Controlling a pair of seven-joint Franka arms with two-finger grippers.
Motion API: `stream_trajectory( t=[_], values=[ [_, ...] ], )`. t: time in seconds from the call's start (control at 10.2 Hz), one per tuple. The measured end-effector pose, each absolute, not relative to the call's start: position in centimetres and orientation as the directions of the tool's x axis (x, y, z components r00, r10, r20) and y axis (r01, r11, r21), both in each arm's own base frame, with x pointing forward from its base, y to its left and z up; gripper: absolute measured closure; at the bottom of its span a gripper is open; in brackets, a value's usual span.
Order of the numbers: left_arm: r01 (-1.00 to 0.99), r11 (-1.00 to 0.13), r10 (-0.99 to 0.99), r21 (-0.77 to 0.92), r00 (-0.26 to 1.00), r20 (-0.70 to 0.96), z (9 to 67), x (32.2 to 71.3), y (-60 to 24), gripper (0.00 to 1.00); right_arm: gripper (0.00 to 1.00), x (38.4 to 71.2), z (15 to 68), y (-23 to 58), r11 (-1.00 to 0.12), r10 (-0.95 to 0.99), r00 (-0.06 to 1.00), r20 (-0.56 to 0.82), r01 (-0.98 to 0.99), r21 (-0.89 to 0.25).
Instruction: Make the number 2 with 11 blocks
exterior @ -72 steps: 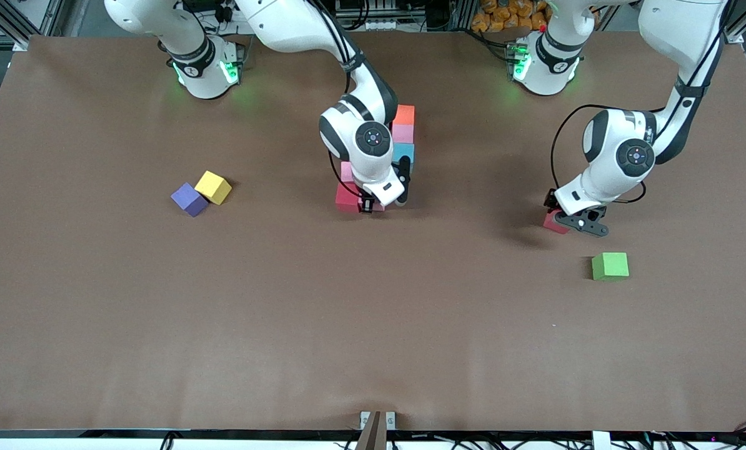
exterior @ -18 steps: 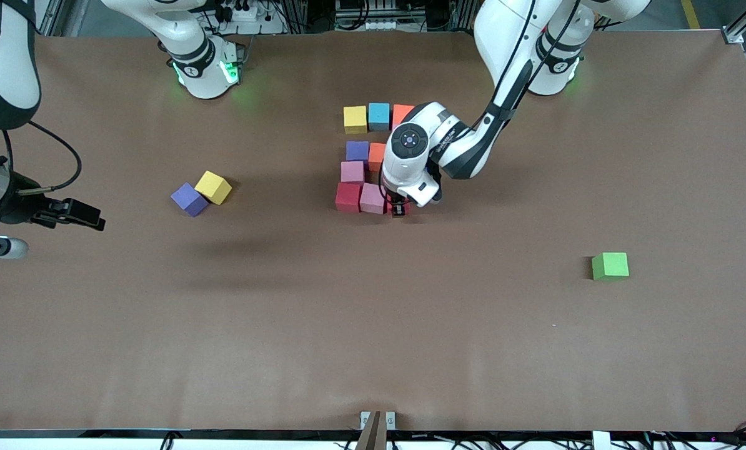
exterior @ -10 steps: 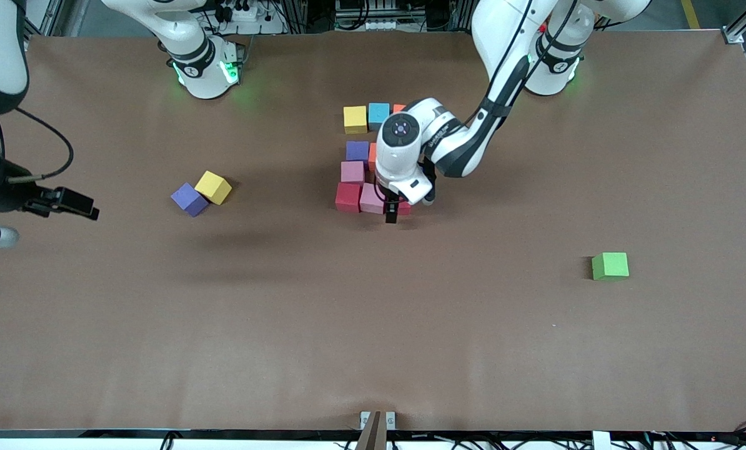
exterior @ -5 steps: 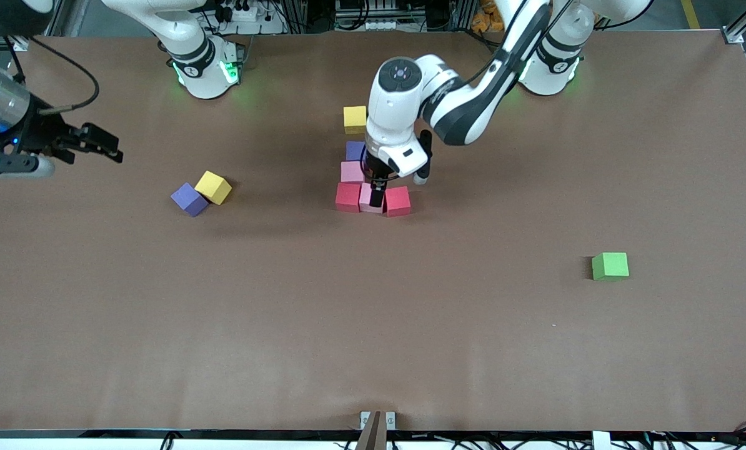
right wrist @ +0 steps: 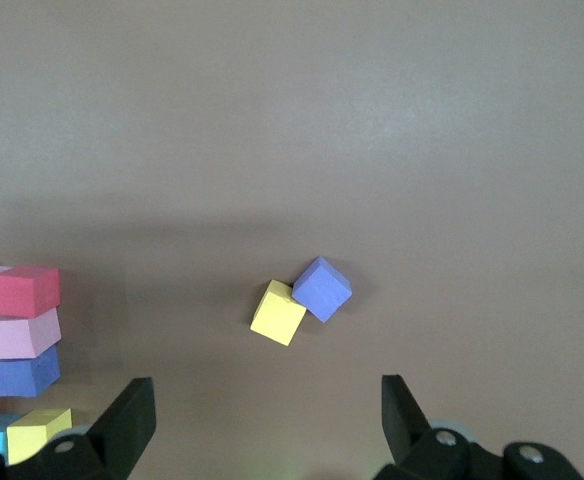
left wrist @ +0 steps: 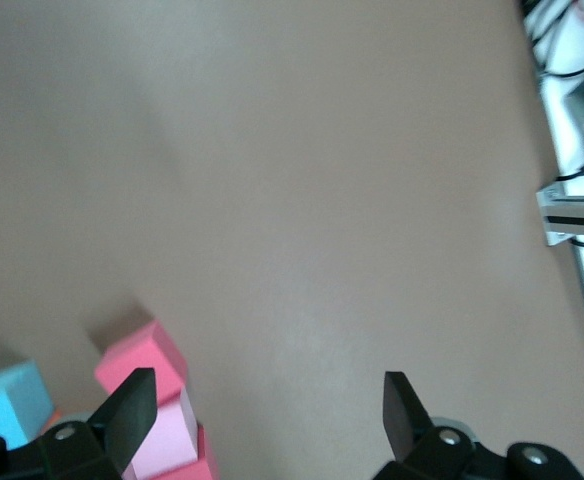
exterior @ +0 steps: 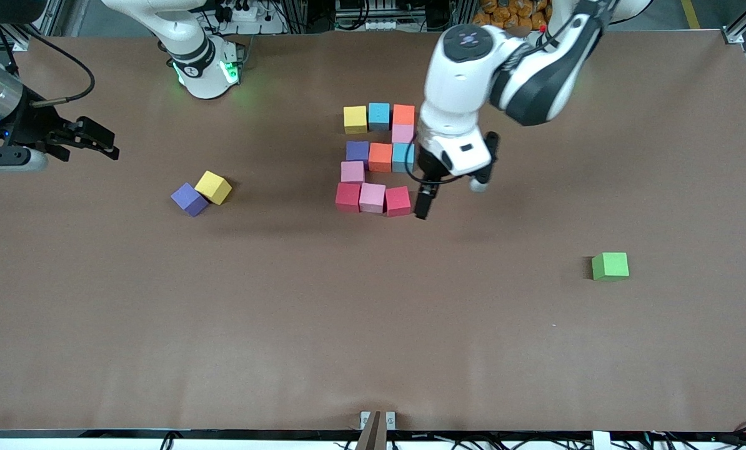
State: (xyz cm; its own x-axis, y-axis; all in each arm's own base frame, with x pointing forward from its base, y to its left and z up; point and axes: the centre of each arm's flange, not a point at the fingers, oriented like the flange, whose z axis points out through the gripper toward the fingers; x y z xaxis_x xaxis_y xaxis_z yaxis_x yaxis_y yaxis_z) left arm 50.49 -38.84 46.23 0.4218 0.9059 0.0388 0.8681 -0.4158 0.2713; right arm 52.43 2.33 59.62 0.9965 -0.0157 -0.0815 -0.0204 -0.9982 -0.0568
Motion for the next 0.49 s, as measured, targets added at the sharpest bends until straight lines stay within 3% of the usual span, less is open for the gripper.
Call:
stream_trajectory(
  t=[0.49],
  values=[
    [0.661,-0.73,0.683,0.172,0.707,0.183,49.1,55.9,-28.1,0.0,0.0,53.8,60.2,2.3,-0.998,-0.023,0.997,-0.077,-0.027,-0.053]
  ],
)
